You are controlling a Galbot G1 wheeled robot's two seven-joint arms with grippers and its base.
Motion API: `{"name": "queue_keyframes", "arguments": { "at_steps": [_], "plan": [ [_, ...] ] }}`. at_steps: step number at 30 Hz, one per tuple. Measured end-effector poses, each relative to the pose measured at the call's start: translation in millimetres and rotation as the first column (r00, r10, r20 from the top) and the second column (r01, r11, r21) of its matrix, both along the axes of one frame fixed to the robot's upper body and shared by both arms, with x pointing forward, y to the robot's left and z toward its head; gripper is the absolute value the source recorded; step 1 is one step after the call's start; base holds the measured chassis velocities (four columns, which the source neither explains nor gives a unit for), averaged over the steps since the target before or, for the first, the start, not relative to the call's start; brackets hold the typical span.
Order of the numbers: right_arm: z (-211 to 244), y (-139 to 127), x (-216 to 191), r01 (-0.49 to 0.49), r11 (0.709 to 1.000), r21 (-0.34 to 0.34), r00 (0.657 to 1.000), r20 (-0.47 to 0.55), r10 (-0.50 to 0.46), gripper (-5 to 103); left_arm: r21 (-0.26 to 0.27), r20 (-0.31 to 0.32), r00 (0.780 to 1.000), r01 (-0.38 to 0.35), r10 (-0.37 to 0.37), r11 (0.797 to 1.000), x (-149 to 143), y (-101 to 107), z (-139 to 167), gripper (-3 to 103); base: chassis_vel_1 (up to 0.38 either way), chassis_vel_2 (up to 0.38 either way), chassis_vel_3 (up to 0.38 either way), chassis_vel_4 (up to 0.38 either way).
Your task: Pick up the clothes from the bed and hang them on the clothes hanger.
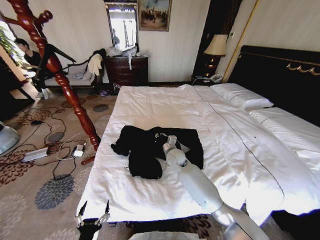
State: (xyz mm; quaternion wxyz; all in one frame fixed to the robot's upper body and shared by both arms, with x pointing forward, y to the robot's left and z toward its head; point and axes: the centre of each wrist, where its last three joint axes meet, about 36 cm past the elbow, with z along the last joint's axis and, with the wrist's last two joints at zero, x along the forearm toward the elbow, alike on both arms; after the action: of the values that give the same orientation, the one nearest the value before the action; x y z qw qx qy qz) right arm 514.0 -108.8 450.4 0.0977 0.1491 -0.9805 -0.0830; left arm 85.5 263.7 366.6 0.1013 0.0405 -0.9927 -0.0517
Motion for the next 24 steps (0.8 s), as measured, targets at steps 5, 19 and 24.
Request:
{"name": "queue_keyframes", "arguments": {
  "at_steps": [5, 19, 24],
  "plan": [
    [19.0, -7.3, -10.4, -0.028, 1.0, -0.004, 1.0, 0.007, 0.028, 0, -0.002, 0.006, 1.0, -0.001, 0.001, 1.0, -1.6, 0.4, 1.1, 100, 0.0, 0.0, 0.0, 0.0],
    [103.8, -96.0, -82.1, -0.257, 0.959, -0.122, 0.964, 0.03, 0.263, 0, 0.006, 0.07, 0.998, 0.008, -0.009, 1.0, 11.1, 7.0, 19.7, 100, 0.0, 0.0, 0.0, 0.0],
    [137.0, -124.9, -129.6, -0.302, 0.944, -0.13, 0.953, -0.026, 0.301, 0, 0.001, 0.082, 0.997, 0.013, -0.013, 1.0, 14.8, 5.1, 20.8, 100, 0.0, 0.0, 0.0, 0.0]
  ]
}}
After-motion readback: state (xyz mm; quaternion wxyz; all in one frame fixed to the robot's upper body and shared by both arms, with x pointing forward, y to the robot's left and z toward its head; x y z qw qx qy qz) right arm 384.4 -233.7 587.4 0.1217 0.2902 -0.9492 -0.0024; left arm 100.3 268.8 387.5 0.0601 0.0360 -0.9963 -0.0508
